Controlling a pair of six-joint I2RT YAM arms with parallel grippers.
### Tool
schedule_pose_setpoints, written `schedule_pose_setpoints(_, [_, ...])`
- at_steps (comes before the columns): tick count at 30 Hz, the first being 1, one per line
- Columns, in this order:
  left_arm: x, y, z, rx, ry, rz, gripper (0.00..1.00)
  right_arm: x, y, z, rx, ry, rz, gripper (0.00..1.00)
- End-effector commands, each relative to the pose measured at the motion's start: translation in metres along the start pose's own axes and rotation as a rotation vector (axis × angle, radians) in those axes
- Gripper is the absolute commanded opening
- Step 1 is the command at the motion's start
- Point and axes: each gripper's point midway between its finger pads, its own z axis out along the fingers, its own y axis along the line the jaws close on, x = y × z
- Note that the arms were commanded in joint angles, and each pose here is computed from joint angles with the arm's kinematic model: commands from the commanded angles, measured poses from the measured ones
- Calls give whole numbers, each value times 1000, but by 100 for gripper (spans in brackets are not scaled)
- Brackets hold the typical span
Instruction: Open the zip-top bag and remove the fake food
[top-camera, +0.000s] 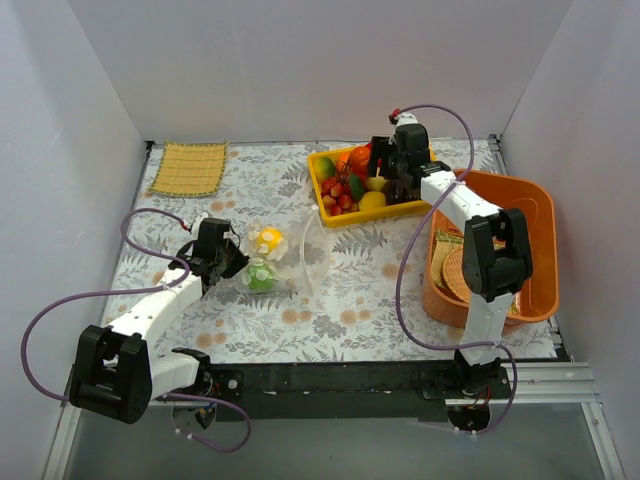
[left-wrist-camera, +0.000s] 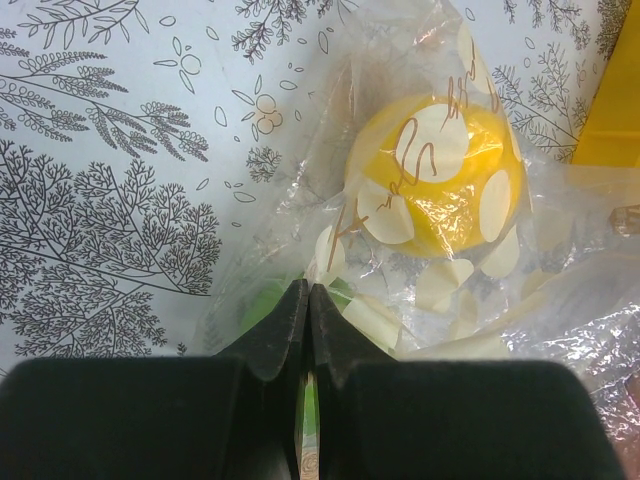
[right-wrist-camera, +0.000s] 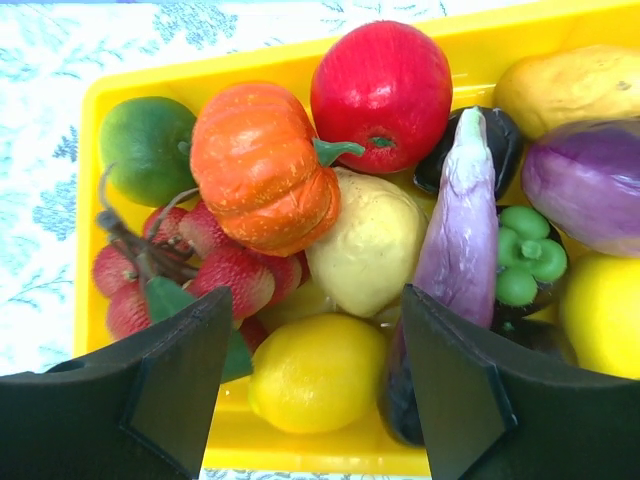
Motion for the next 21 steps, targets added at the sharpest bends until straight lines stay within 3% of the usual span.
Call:
schedule_pose_setpoints(1, [-5,-2,0,19,-21,-5,0,-31,18,-34,-44,-76,20,75])
schedule_pose_setpoints(6, [-2,-2,1,22,-15,-20,0,-8,37,-72,-53,-35,18,65])
schedule_pose_setpoints(8, [-1,-2,2,26,-13,-25,0,-4,62,-99,-120,-54,41,49])
schedule_pose_setpoints(9, [-1,-3,2,27,-12,-26,0,26,63,-103,-128,-5,40,44])
schedule_pose_setpoints(11, [1,-3,3,29,-2,-33,0,41,93,-126,-203,-7,40,34])
schedule_pose_setpoints(16, [3,-4,4,37,4,-38,0,113,153,-158,-370,117,29,27])
schedule_pose_setpoints(17, [3,-4,4,38,5,-40,0,110,164,-159,-401,89,39,27])
schedule_pose_setpoints(21, [5,-6,4,49,16,-40,0,147,206,-167,-549,190,54,25])
